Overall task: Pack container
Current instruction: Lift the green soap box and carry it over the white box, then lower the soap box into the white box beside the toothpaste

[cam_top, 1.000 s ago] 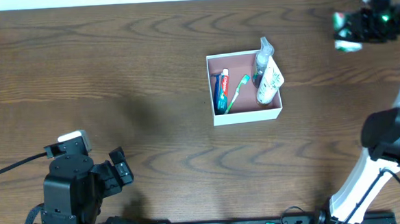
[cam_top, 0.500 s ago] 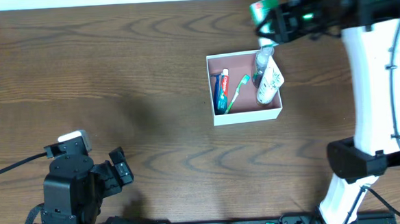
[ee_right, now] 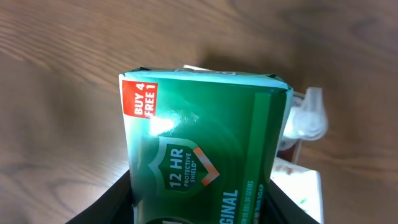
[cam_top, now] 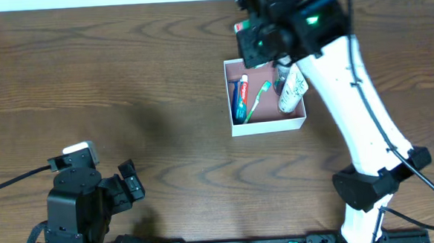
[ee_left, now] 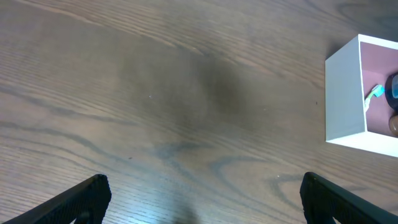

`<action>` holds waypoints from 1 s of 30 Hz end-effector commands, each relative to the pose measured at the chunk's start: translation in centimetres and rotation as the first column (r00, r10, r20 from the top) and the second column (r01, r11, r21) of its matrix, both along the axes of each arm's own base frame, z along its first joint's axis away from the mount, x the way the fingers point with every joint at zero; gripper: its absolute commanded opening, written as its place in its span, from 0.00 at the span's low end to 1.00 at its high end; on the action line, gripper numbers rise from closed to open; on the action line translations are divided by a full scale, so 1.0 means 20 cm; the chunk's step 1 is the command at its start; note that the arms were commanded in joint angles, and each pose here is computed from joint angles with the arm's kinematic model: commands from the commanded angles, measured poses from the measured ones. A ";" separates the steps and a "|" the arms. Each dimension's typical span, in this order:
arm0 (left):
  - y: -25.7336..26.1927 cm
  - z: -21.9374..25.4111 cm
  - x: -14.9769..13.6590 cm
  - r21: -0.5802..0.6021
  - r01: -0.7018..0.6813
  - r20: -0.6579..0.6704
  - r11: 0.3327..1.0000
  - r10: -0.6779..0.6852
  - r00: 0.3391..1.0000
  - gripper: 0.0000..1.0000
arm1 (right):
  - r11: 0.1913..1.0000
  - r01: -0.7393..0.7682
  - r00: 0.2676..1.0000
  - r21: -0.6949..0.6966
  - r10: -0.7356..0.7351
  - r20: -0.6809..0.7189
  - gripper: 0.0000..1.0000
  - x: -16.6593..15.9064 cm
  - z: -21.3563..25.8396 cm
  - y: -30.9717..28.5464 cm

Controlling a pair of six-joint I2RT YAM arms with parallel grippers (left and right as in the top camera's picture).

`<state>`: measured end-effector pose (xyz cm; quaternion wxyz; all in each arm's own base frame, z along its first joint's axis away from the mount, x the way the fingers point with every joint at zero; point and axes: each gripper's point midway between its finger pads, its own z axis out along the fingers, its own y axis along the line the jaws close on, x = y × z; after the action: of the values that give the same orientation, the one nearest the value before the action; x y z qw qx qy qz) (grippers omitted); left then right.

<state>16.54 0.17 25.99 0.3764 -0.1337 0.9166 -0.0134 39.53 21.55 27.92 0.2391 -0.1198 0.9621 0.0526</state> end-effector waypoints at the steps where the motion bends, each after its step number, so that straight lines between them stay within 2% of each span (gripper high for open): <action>1: 0.01 0.00 0.00 -0.001 -0.018 0.001 1.000 0.018 1.000 0.98 | 0.991 0.118 0.993 -0.060 -0.119 -0.003 0.39 0.03 -0.12 -0.05; 15: 0.01 0.00 0.00 -0.001 -0.018 0.000 1.000 0.018 1.000 0.98 | 0.988 0.138 0.986 -0.069 -0.144 -0.086 0.39 0.09 -0.62 -0.02; 30: 0.01 0.00 0.00 -0.001 -0.018 0.001 1.000 0.018 1.000 0.98 | 0.982 0.166 0.978 -0.095 -0.177 -0.112 0.42 0.09 -0.90 -0.12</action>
<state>16.54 0.16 25.99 0.3764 -0.1335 0.9167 -0.0135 41.39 19.40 10.36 0.1783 -0.0499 0.9827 0.0018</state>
